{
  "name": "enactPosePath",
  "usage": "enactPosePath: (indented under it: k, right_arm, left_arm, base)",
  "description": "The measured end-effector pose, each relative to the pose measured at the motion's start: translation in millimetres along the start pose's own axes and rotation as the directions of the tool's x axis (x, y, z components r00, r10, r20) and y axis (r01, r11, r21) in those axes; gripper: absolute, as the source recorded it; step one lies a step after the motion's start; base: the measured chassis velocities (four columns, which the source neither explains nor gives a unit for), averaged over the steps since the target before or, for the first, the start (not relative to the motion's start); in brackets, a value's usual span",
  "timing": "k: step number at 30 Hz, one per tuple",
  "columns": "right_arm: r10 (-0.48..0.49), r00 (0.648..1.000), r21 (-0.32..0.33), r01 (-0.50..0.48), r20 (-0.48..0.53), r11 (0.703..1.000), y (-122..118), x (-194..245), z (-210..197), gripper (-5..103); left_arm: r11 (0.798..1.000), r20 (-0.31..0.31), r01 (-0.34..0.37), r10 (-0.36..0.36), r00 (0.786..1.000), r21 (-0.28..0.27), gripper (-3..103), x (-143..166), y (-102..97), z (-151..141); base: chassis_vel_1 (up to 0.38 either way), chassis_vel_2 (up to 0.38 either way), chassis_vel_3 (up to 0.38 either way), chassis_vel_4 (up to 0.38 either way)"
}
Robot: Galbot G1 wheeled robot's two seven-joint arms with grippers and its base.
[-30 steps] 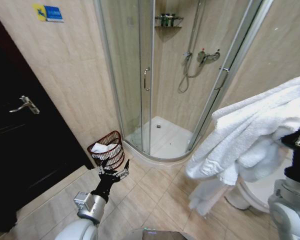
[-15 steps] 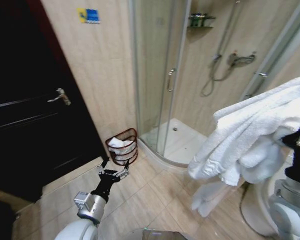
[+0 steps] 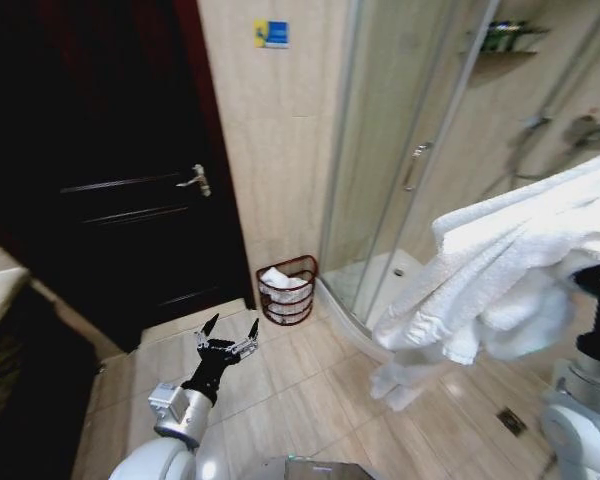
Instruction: Discard the used towel into the hamper.
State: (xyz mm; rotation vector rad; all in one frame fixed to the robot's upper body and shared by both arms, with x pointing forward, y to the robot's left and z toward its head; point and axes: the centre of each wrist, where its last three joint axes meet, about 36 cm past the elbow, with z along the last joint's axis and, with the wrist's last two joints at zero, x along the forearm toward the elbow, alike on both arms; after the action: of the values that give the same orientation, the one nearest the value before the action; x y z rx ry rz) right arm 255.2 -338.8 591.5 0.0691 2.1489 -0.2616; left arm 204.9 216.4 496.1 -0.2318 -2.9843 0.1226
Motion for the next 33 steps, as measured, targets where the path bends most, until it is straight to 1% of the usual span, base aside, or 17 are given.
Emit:
enactPosePath:
  k: [5, 8, 10, 13, 20, 28, 33]
  right_arm:
    - [-0.016, 1.000, -0.023, 0.016, 0.004, 1.000, -5.0, -3.1, -2.0, 11]
    - [-0.026, 0.999, -0.013, 0.026, 0.033, 1.000, -9.0, -10.2, -3.8, 11]
    - [-0.024, 0.999, -0.013, 0.024, 0.030, 1.000, -8.6, -11.0, -3.6, 11]
    - [-0.034, 0.999, -0.029, 0.033, -0.012, 0.999, 2.2, -6.7, 1.2, 11]
    - [-0.049, 0.997, -0.034, 0.047, -0.053, 0.998, 12.0, -2.9, 4.9, 11]
    - [-0.058, 0.997, -0.048, 0.055, -0.056, 0.997, 15.0, -3.6, 6.0, 11]
    - [-0.066, 0.997, -0.063, 0.063, -0.038, 0.996, 16.4, -5.9, 6.5, 11]
  left_arm:
    - [1.000, 0.000, 0.000, 0.000, 1.000, 0.000, 100, 0.0, 0.0, 0.0]
    - [1.000, 0.000, 0.000, 0.000, 1.000, 0.000, 100, 0.0, 0.0, 0.0]
    - [1.000, 0.000, 0.000, 0.000, 1.000, 0.000, 100, 0.0, 0.0, 0.0]
    - [1.000, 0.000, 0.000, 0.000, 1.000, 0.000, 100, 0.0, 0.0, 0.0]
    - [1.000, 0.000, 0.000, 0.000, 1.000, 0.000, 100, 0.0, 0.0, 0.0]
    - [1.000, 0.000, 0.000, 0.000, 1.000, 0.000, 100, 0.0, 0.0, 0.0]
    - [1.000, 0.000, 0.000, 0.000, 1.000, 0.000, 100, 0.0, 0.0, 0.0]
  base:
    - [0.083, 0.090, 0.075, 0.066]
    - [0.000, 0.000, 0.000, 0.000]
    - [0.000, 0.000, 0.000, 0.000]
    - [0.000, 0.000, 0.000, 0.000]
    - [0.000, 0.000, 0.000, 0.000]
    - [-0.013, 0.010, 0.010, -0.014]
    - [-0.104, 0.093, 0.100, -0.100]
